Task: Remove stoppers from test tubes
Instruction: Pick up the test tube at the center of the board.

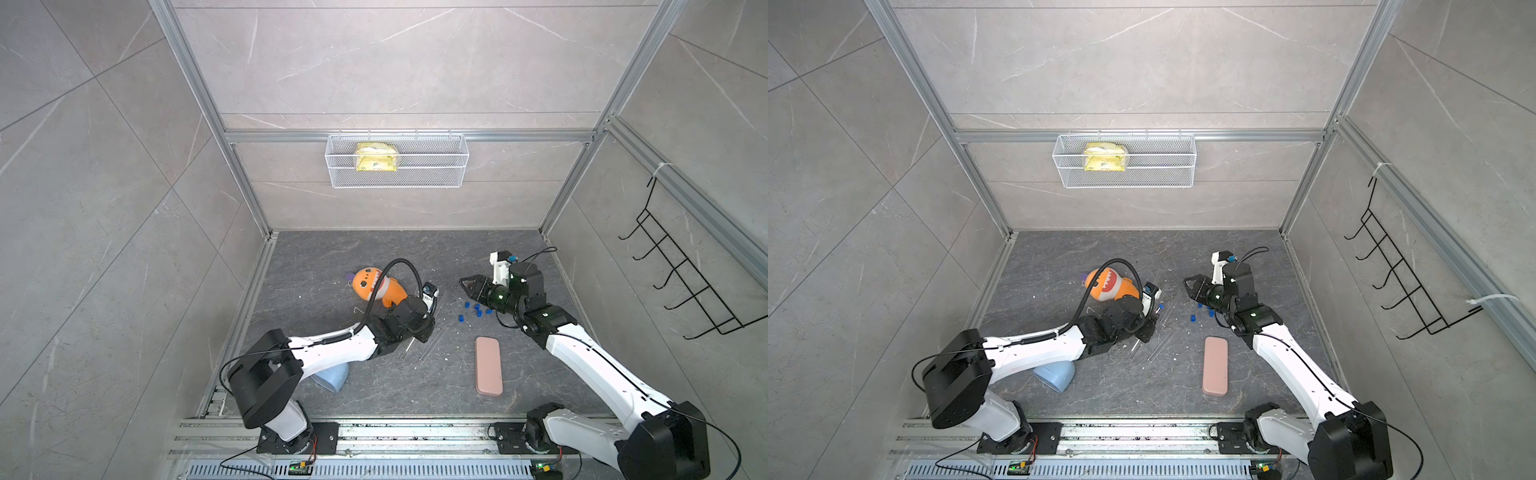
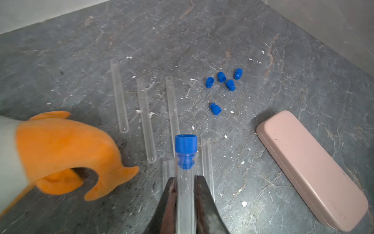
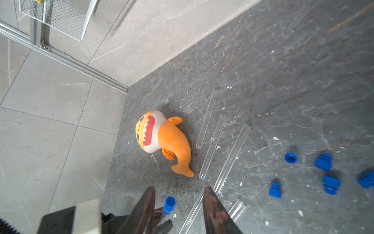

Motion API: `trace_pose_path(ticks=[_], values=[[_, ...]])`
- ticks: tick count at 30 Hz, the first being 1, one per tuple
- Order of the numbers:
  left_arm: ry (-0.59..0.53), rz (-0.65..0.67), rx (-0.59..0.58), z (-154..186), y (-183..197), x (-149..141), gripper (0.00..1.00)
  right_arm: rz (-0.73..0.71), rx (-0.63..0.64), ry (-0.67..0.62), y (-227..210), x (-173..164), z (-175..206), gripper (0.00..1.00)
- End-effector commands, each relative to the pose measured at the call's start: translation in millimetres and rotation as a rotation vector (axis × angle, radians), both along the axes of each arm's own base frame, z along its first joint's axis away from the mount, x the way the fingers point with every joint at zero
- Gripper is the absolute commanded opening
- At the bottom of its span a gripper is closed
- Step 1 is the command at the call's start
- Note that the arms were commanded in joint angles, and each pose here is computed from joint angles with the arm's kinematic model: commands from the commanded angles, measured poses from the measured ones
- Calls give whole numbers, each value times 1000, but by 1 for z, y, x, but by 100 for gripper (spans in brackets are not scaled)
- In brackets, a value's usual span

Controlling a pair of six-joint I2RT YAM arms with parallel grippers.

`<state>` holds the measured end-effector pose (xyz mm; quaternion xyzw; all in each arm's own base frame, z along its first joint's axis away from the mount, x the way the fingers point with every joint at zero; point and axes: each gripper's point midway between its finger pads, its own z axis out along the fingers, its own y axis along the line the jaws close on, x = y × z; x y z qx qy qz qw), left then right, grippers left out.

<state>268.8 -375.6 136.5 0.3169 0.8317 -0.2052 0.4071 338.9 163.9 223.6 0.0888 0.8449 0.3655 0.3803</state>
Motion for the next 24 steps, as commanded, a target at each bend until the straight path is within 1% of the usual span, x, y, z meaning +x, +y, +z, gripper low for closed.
trace_pose_path(ticks=[1, 11, 20, 24], values=[[-87, -104, -128, 37, -39, -1, 8, 25, 86, -18, 10, 1, 11, 41], [-136, -123, -184, 54, -53, 3, 8, 25, 134, 58, 17, 6, -20, 38], [-159, -123, -208, 68, -53, 3, 7, 36, 136, 80, 20, 9, -30, 36], [-164, -124, -214, 71, -53, 3, 7, 48, 144, 86, 24, 11, -32, 32]])
